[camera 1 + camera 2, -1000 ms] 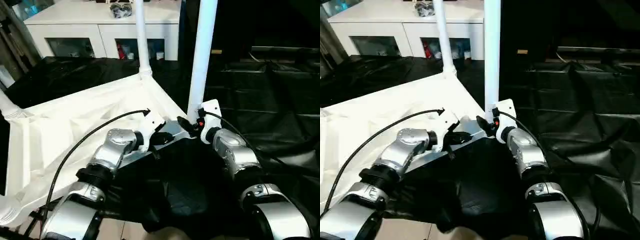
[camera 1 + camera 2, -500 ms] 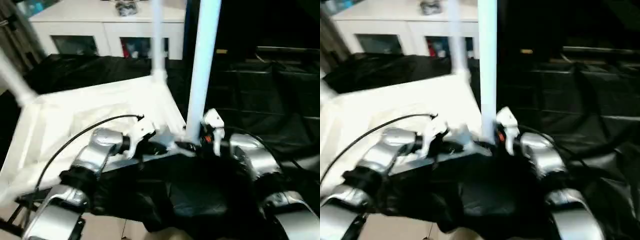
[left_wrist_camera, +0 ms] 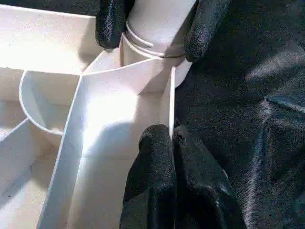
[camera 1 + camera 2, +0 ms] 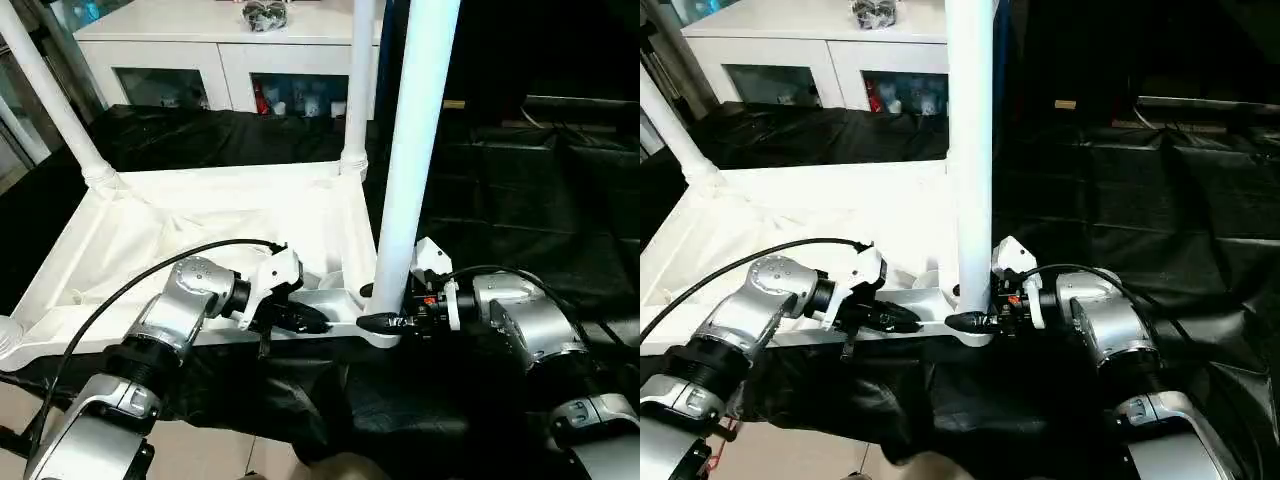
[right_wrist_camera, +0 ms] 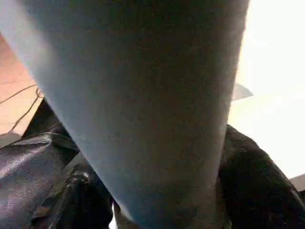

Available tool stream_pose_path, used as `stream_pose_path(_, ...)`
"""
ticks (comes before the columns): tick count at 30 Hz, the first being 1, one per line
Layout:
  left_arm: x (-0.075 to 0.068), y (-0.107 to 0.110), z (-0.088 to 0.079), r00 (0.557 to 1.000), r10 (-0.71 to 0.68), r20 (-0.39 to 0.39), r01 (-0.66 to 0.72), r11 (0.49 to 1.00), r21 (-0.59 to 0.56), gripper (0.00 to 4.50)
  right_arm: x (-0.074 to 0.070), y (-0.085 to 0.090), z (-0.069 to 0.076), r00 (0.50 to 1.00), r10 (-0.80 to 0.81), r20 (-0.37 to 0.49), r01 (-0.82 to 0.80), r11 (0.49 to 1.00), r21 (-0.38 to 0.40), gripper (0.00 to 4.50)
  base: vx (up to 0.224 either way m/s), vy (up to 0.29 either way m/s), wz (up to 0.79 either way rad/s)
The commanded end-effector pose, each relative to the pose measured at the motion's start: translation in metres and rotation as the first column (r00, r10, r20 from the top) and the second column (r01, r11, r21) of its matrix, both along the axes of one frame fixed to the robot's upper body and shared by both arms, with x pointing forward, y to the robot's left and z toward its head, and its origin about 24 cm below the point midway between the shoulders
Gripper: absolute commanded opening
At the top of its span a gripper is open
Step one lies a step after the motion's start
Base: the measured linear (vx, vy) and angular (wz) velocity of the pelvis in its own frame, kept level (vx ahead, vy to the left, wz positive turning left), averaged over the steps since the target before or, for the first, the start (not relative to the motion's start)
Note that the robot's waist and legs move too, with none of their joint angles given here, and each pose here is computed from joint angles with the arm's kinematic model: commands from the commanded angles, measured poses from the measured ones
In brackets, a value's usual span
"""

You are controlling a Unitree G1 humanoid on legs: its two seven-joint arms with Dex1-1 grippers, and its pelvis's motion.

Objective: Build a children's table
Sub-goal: Rotate leg to tighten

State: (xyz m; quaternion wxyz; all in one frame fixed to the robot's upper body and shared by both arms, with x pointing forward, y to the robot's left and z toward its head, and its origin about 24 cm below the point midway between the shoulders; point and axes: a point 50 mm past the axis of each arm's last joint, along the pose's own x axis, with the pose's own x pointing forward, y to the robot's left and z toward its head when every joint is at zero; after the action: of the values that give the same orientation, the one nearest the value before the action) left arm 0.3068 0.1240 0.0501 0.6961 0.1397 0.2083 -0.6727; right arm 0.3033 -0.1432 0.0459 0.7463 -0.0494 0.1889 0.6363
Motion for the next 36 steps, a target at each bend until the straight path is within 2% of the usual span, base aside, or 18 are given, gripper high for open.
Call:
stream_pose_path(1,0.003,-0.013,0.015,0.998,-0.017,0.057,0.021,0.998,-0.064,0.0,-0.013,0.019,-0.01,0.992,0.105,-0.076,-0.103,0.994,0.034,2.57,0.0,0.0,0.0)
stream_pose_path(4,0.007,-0.015,0.015,0.997,0.037,0.07,-0.032,0.997,-0.071,0.0,-0.01,0.023,-0.012,0.997,0.039,-0.072,-0.035,0.998,0.058,2.56,0.0,0.0,0.0)
stream_pose_path(6,0.02,-0.021,0.017,0.98,0.161,0.117,-0.152,0.985,-0.085,0.0,0.004,0.027,-0.019,0.986,-0.163,-0.025,0.163,0.986,0.025,2.55,0.0,0.0,0.0)
stream_pose_path(9,0.034,-0.03,0.018,0.939,0.308,0.156,-0.298,0.951,-0.085,0.0,0.023,0.032,-0.03,0.894,-0.448,0.005,0.448,0.893,-0.038,2.54,0.0,0.0,0.0)
stream_pose_path(12,0.039,-0.039,0.018,0.916,0.367,0.161,-0.356,0.93,-0.093,0.0,0.031,0.038,-0.032,0.826,-0.564,-0.004,0.563,0.826,-0.036,2.52,0.0,0.0,0.0)
stream_pose_path(13,0.039,-0.039,0.018,0.915,0.37,0.16,-0.359,0.929,-0.094,0.0,0.031,0.038,-0.032,0.82,-0.572,-0.007,0.571,0.82,-0.036,2.52,0.0,0.0,0.0)
stream_pose_path(15,0.041,-0.054,0.018,0.889,0.428,0.161,-0.415,0.903,-0.108,0.0,0.036,0.051,-0.032,0.753,-0.658,-0.018,0.657,0.753,-0.029,2.52,0.0,0.0,0.0)
stream_pose_path(17,0.041,-0.06,0.018,0.883,0.441,0.162,-0.428,0.897,-0.112,0.0,0.036,0.06,-0.033,0.748,-0.664,-0.021,0.663,0.748,-0.028,2.52,0.0,0.0,0.0)
stream_pose_path(19,0.04,-0.066,0.017,0.886,0.435,0.162,-0.42,0.9,-0.117,0.0,0.034,0.07,-0.033,0.765,-0.644,-0.018,0.644,0.765,-0.014,2.52,0.0,0.0,0.0)
stream_pose_path(21,0.039,-0.068,0.017,0.894,0.417,0.164,-0.402,0.908,-0.119,0.0,0.033,0.075,-0.032,0.779,-0.627,-0.013,0.627,0.779,0.001,3.07,0.0,0.0,0.0)
stream_pose_path(24,0.037,-0.066,0.018,0.914,0.366,0.172,-0.349,0.929,-0.121,0.0,0.032,0.076,-0.031,0.804,-0.594,-0.022,0.595,0.803,0.029,3.24,0.0,0.0,0.0)
stream_pose_path(27,0.034,-0.06,0.017,0.93,0.326,0.169,-0.31,0.944,-0.116,0.0,0.034,0.067,-0.027,0.817,-0.576,0.022,0.576,0.817,0.032,3.58,0.0,0.0,0.0)
stream_pose_path(28,0.032,-0.059,0.017,0.935,0.311,0.17,-0.295,0.949,-0.115,0.0,0.035,0.063,-0.026,0.824,-0.566,0.025,0.565,0.824,0.035,3.58,0.0,0.0,0.0)
stream_pose_path(29,0.029,-0.054,0.016,0.947,0.275,0.164,-0.26,0.96,-0.105,0.0,0.035,0.053,-0.023,0.852,-0.522,0.042,0.521,0.853,0.04,3.58,0.0,0.0,0.0)
stream_pose_path(31,0.028,-0.052,0.016,0.951,0.261,0.165,-0.246,0.964,-0.102,0.0,0.034,0.05,-0.022,0.863,-0.503,0.047,0.501,0.864,0.042,3.58,0.0,0.0,0.0)
stream_pose_path(32,0.025,-0.048,0.015,0.962,0.22,0.161,-0.206,0.973,-0.102,0.0,0.032,0.043,-0.018,0.892,-0.448,0.056,0.445,0.894,0.051,3.58,0.0,0.0,0.0)
stream_pose_path(33,0.025,-0.048,0.015,0.962,0.22,0.161,-0.206,0.973,-0.102,0.0,0.032,0.043,-0.018,0.892,-0.448,0.056,0.445,0.894,0.051,3.58,0.0,0.0,0.0)
stream_pose_path(36,0.019,-0.041,0.016,0.98,0.13,0.15,-0.115,0.988,-0.103,0.0,0.025,0.029,-0.012,0.951,-0.303,0.068,0.299,0.952,0.065,3.58,0.0,0.0,0.0)
